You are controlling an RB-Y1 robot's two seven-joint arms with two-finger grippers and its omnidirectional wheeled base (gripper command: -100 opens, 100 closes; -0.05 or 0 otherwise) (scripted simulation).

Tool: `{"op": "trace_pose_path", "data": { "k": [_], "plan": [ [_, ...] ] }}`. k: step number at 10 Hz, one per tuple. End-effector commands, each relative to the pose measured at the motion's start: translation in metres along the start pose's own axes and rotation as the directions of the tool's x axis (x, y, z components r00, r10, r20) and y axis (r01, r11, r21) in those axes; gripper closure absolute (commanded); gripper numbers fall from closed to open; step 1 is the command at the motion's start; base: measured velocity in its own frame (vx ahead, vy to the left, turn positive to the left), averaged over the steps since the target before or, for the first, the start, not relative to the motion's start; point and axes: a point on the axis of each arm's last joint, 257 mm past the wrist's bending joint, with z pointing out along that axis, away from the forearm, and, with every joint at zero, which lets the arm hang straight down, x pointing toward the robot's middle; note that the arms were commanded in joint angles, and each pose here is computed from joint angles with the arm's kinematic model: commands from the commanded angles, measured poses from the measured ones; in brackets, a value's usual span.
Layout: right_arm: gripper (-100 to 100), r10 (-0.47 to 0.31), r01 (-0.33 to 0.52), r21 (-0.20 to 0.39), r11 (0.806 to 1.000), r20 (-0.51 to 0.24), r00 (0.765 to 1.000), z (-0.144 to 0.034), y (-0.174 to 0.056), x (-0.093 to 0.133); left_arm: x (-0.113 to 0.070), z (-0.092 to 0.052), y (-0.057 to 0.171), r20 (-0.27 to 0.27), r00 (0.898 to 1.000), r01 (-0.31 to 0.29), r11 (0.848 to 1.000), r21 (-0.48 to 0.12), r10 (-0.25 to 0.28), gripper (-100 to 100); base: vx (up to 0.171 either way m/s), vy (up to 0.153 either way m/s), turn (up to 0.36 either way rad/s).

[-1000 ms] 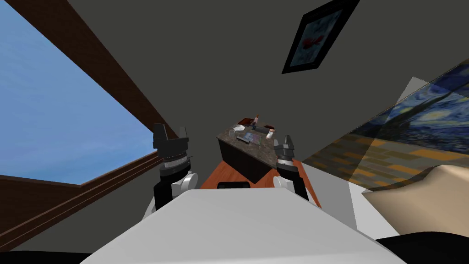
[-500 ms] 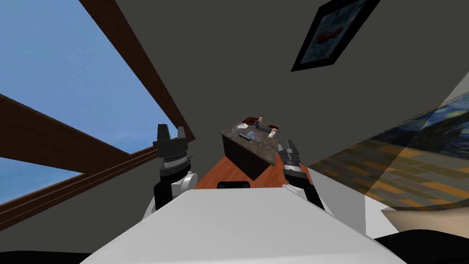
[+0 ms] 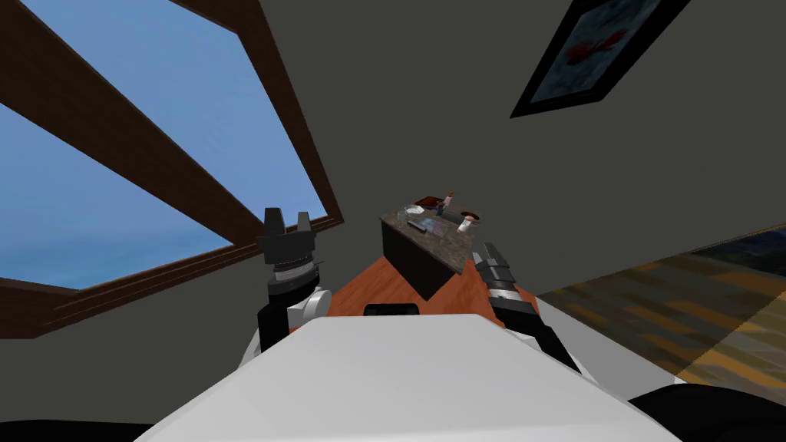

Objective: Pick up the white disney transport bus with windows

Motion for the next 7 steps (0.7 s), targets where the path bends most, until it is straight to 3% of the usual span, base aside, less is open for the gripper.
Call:
{"op": "trace_pose_path", "data": {
  "k": [1, 3, 6, 7],
  "plan": [
    [-100, -0.020, 0.020, 0.036, 0.999, -0.008, 1.000, -0.008, -0.008, -0.005, 0.000, 0.000, 0.000, 0.000, 1.000, 0.000, 1.000, 0.000, 0.000, 0, -0.103, -0.033, 0.110],
    [-100, -0.069, 0.074, 0.122, 0.990, -0.046, 0.997, -0.025, -0.028, -0.015, 0.000, 0.000, 0.000, 0.000, 1.000, 0.000, 1.000, 0.000, 0.000, 0, -0.094, 0.002, 0.336],
    [-100, -0.098, 0.111, 0.193, 0.975, -0.074, 0.992, -0.043, -0.044, -0.022, 0.000, 0.000, 0.000, 0.000, 1.000, 0.000, 1.000, 0.000, 0.000, 0, -0.060, -0.025, 0.191],
    [-100, -0.120, 0.142, 0.236, 0.961, -0.104, 0.987, -0.052, -0.055, -0.026, 0.000, 0.000, 0.000, 0.000, 1.000, 0.000, 1.000, 0.000, 0.000, 0, -0.035, -0.012, 0.358]
  ]
}}
